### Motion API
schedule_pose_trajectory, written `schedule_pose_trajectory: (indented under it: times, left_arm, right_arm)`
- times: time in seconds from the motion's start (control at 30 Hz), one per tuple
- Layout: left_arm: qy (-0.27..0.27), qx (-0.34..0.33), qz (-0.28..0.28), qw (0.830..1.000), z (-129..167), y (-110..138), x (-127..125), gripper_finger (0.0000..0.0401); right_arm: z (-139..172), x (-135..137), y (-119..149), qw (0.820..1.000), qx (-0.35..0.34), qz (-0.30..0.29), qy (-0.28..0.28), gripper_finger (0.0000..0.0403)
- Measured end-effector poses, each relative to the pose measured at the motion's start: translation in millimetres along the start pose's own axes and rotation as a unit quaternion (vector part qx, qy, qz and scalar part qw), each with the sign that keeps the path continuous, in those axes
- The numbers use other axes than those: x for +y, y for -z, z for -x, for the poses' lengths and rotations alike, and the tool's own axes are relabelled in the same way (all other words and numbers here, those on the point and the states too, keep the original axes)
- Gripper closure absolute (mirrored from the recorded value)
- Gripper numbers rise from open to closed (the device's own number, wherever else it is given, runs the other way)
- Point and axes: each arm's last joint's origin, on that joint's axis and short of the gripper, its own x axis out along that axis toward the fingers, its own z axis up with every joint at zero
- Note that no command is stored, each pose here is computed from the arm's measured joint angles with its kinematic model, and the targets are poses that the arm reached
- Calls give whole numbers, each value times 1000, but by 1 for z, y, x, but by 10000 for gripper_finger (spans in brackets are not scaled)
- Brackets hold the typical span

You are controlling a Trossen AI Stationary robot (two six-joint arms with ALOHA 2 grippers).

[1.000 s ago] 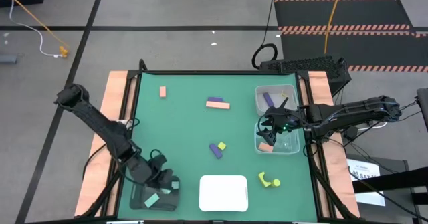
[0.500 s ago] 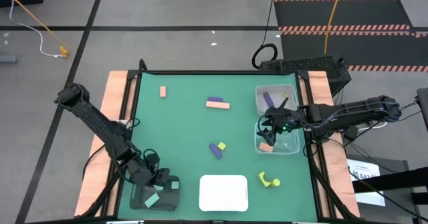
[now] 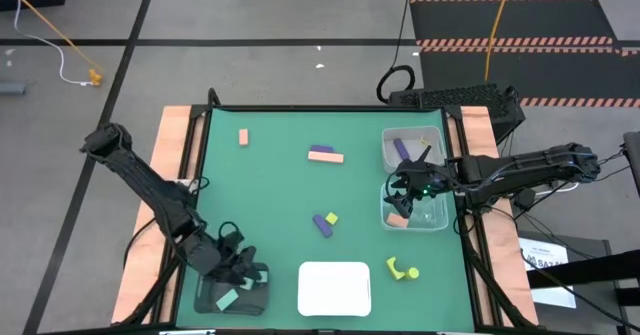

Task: Sort & place blocks by color
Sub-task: Put the top light orange block into the transparent bin

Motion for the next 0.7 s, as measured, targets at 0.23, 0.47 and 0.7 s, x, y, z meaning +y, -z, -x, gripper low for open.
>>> schedule_pose_trajectory:
  times: [0.23, 0.47, 0.7]
  left_arm:
    - [66, -57, -37, 995, 20, -13, -18, 108]
    - [45, -204, -128, 969, 41, -63, -35, 109]
    - [-42, -346, -265, 899, 60, -119, -48, 110]
  right_arm:
    - [0, 0, 0, 1000, 0, 0, 0, 131]
    - [0, 0, 0, 1000, 0, 0, 0, 131]
    - [0, 0, 0, 1000, 0, 0, 0, 131]
